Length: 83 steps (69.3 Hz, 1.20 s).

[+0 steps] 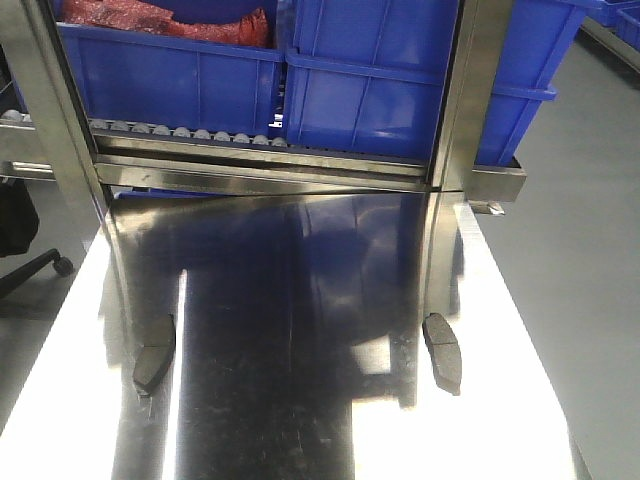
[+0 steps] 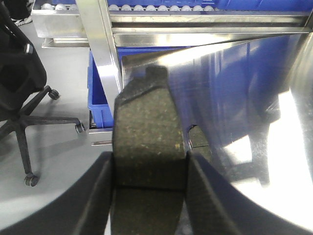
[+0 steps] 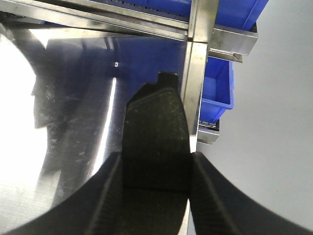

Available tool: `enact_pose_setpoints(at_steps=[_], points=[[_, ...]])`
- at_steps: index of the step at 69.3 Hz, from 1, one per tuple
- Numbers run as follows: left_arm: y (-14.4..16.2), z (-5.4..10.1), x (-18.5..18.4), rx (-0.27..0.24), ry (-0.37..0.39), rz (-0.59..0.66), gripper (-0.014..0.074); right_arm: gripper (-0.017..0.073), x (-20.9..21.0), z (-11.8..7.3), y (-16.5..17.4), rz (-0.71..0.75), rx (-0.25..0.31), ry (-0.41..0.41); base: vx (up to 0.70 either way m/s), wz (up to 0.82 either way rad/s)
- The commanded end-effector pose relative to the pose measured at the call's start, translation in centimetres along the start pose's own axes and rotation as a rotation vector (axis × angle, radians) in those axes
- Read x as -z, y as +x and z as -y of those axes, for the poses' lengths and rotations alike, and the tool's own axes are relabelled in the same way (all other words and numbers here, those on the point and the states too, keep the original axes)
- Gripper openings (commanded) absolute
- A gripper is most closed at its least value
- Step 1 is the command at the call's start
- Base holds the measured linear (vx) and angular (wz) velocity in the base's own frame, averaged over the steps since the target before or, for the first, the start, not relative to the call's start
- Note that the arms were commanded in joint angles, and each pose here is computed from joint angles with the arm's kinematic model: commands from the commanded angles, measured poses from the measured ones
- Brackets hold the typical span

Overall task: Move and align brake pads A on conveyor
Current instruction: 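Lift the brake pad with the right gripper off the table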

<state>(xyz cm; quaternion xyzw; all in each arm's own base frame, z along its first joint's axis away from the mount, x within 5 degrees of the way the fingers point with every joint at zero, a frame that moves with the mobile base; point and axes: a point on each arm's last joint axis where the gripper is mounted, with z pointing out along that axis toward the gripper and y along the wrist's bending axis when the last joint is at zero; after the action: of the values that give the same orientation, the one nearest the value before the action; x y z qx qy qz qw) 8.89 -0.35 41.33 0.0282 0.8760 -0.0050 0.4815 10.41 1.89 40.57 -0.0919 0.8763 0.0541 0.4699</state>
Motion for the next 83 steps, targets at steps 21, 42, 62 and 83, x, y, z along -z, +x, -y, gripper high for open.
enact_pose_setpoints(at_steps=[21, 42, 62, 83], points=[[-1.26, 0.04, 0.62, 0.005, 0.004, 0.107, -0.0006, -0.0006, 0.74, 0.0, -1.28, 0.109, 0.007, 0.007, 0.0, 0.0], [-1.26, 0.04, 0.62, 0.005, 0.004, 0.107, -0.0006, -0.0006, 0.74, 0.0, -1.28, 0.109, 0.007, 0.007, 0.0, 0.0], [-1.26, 0.04, 0.62, 0.005, 0.004, 0.107, -0.0006, -0.0006, 0.74, 0.0, -1.28, 0.109, 0.007, 0.007, 0.0, 0.0], [-1.26, 0.04, 0.62, 0.005, 0.004, 0.107, -0.0006, -0.0006, 0.74, 0.0, -1.28, 0.109, 0.007, 0.007, -0.01, 0.04]])
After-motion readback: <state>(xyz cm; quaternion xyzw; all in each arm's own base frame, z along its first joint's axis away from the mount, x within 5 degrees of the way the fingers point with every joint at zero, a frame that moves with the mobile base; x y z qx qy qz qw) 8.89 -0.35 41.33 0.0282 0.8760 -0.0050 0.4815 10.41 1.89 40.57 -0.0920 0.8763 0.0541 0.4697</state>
